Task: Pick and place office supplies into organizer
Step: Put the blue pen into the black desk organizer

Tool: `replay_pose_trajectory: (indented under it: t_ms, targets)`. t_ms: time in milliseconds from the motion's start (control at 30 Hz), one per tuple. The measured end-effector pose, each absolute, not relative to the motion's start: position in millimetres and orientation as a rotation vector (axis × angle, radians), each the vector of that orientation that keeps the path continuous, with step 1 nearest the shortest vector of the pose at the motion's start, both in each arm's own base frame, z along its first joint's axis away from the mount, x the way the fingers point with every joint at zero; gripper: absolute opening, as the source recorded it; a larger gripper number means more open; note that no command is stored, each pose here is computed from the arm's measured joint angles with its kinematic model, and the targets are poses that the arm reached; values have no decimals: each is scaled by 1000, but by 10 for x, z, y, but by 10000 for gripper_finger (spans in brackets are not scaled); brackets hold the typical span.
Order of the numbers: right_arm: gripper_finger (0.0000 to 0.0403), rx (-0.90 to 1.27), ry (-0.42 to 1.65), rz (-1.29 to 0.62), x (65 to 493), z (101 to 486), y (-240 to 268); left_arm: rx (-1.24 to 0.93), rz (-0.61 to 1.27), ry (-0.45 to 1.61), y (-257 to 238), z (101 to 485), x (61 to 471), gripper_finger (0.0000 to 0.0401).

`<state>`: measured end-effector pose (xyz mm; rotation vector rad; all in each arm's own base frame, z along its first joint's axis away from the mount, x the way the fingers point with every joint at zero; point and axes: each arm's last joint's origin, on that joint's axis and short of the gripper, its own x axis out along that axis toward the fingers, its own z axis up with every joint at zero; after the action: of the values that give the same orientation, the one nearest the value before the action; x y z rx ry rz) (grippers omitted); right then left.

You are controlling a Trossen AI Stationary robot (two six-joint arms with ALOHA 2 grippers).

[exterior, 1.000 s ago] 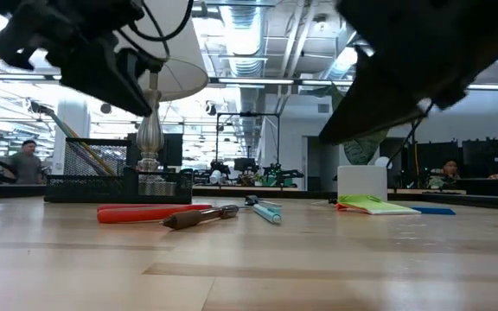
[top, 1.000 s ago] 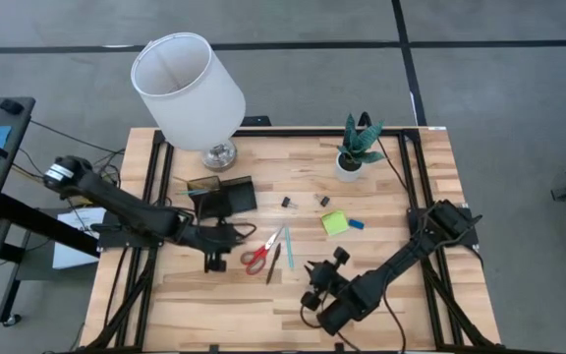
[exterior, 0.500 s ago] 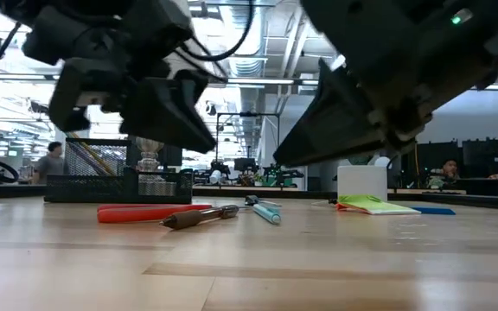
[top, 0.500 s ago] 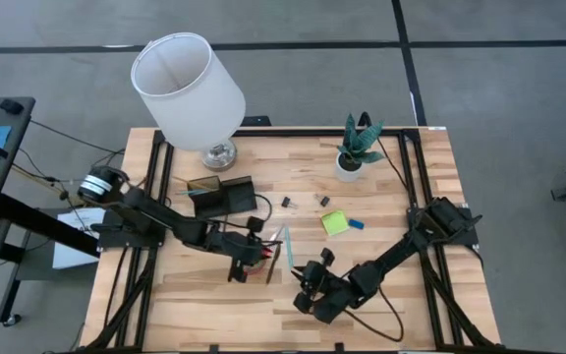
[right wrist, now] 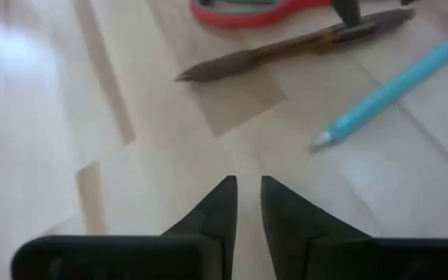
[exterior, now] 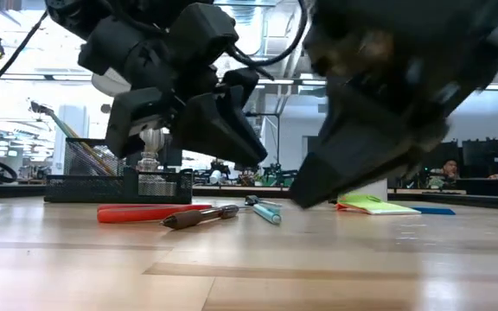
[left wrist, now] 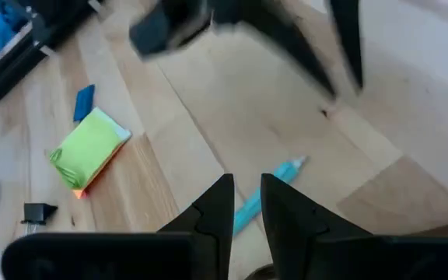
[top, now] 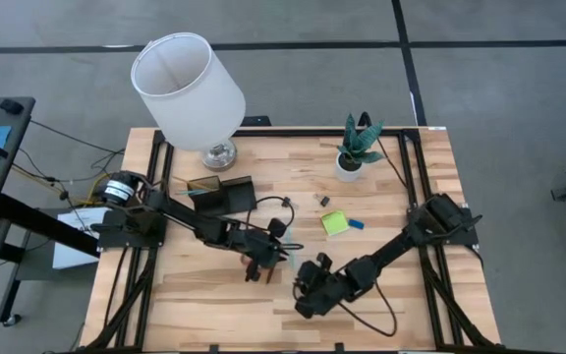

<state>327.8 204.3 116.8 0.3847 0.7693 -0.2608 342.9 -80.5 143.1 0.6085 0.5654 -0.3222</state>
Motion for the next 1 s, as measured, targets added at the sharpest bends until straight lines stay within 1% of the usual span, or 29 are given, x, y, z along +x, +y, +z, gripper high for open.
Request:
replay_pose_trajectory:
  t_ms: [133,267,400,500,633,733,833,933,1000]
  targets:
    - [30,346,802,-280,3057,1320,2158,570,-376,568,-698,1414,3445,62]
    - [20,290,775,-384,2827,1456,2199,607,-406,573,-643,1340,3483,78]
    - [19,237,739,-431,2736,1504,2204,647,-472,566,-662,1217,3639,106]
    - [22,246,731,-435,2739,1512,2206,694,-483,583,-696,1104,3784,124]
    - [24,276,742,-444,2730,1506,2205,698,-510,683,-706,1073,3897,138]
    - [22,266,743,-439,2704,1503,2227,696,-525,737,-691,1050,3910,138]
    - [22,263,744,-438,2698,1503,2233,633,-494,750,-641,1034,3911,129]
    - [24,262,741,-442,2700,1503,2227,521,-470,761,-561,1030,3923,110]
    - [24,255,728,-451,2702,1505,2222,448,-492,778,-504,970,3927,89]
